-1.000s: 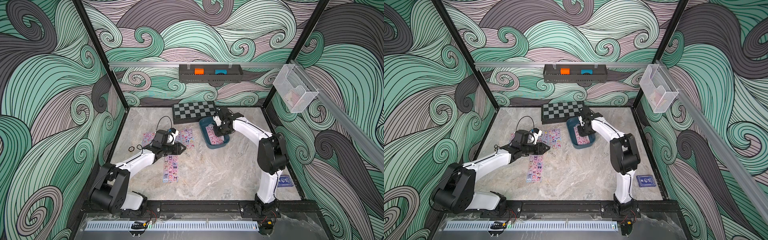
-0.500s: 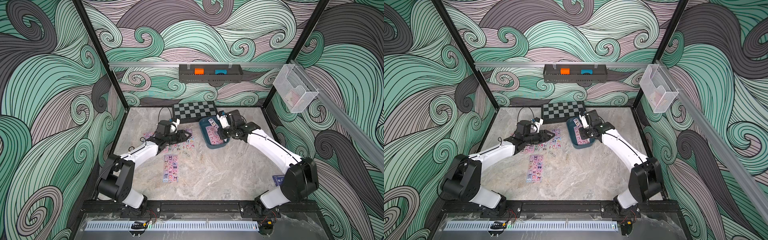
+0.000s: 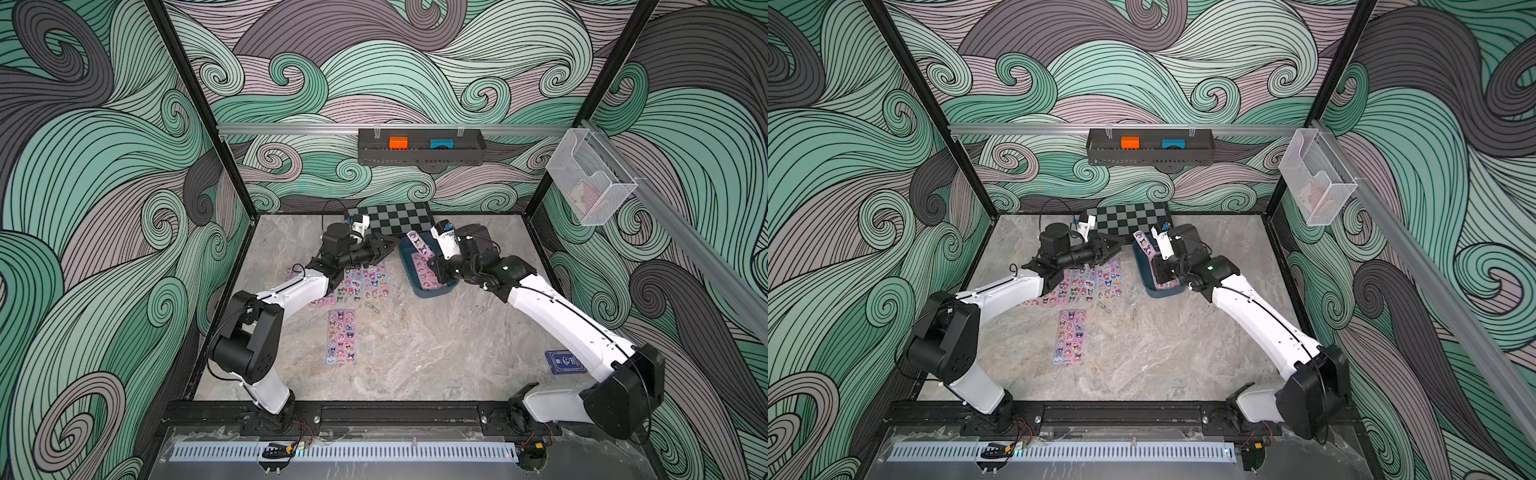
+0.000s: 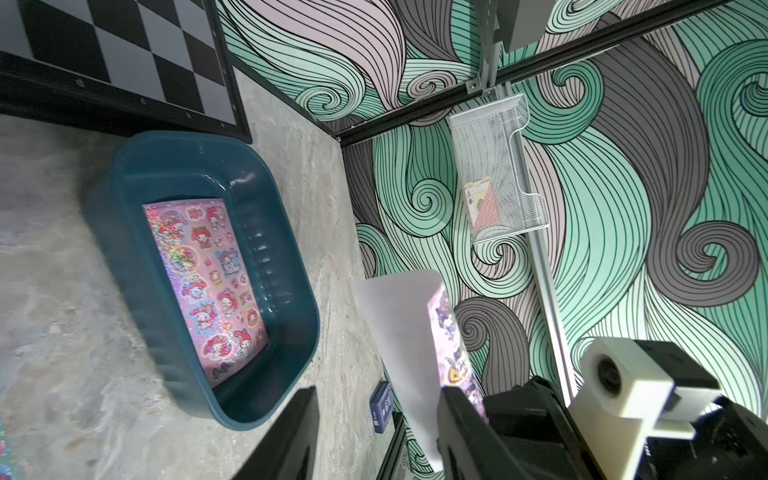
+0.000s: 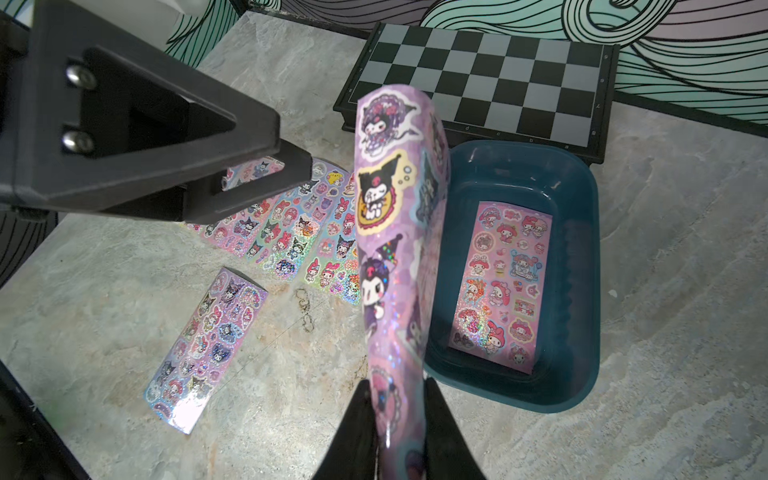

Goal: Take the stickers out of the storage box
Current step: Pick up the sticker from the storage box, then place the sticker at the center of the board.

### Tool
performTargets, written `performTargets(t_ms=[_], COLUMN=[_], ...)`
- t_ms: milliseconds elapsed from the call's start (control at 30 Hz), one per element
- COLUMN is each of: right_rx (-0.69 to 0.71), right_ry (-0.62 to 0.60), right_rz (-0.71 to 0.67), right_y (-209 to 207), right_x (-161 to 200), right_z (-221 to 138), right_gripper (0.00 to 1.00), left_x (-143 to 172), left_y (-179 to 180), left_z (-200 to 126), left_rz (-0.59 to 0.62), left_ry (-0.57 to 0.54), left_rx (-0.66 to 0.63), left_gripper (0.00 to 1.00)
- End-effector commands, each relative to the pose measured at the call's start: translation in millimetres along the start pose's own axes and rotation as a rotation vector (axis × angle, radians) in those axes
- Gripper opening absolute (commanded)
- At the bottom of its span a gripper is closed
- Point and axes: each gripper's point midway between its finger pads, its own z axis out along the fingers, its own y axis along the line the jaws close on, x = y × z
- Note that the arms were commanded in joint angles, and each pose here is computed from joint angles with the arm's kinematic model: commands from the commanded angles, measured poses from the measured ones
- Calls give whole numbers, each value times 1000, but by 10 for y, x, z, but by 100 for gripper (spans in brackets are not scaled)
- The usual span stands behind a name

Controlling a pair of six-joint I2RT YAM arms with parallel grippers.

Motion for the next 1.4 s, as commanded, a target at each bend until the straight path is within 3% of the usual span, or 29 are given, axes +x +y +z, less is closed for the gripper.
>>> performTargets(t_ms=[0, 367, 633, 1133, 1367], right_rx=[-66, -171, -135, -304, -329], right_ry=[-12, -4, 12, -23, -17], right_rz=[10, 25, 13, 85, 107], right_y=[169, 443, 386, 738, 812], right_x=[-34, -36, 2, -92, -82], right_z=[5, 59, 61, 20, 84], right_gripper=[21, 22, 23, 23, 24], left_x=[2, 14, 18, 45, 55], left_y=[-250, -410, -484, -424, -467], left_z=[-66, -145, -292, -263, -288], left_rz=[22, 30, 65, 37, 42], left_ry=[-14, -10, -30, 3, 4], left_rx=[66, 91, 46, 34, 39], left_gripper=[51, 49, 49, 48, 38])
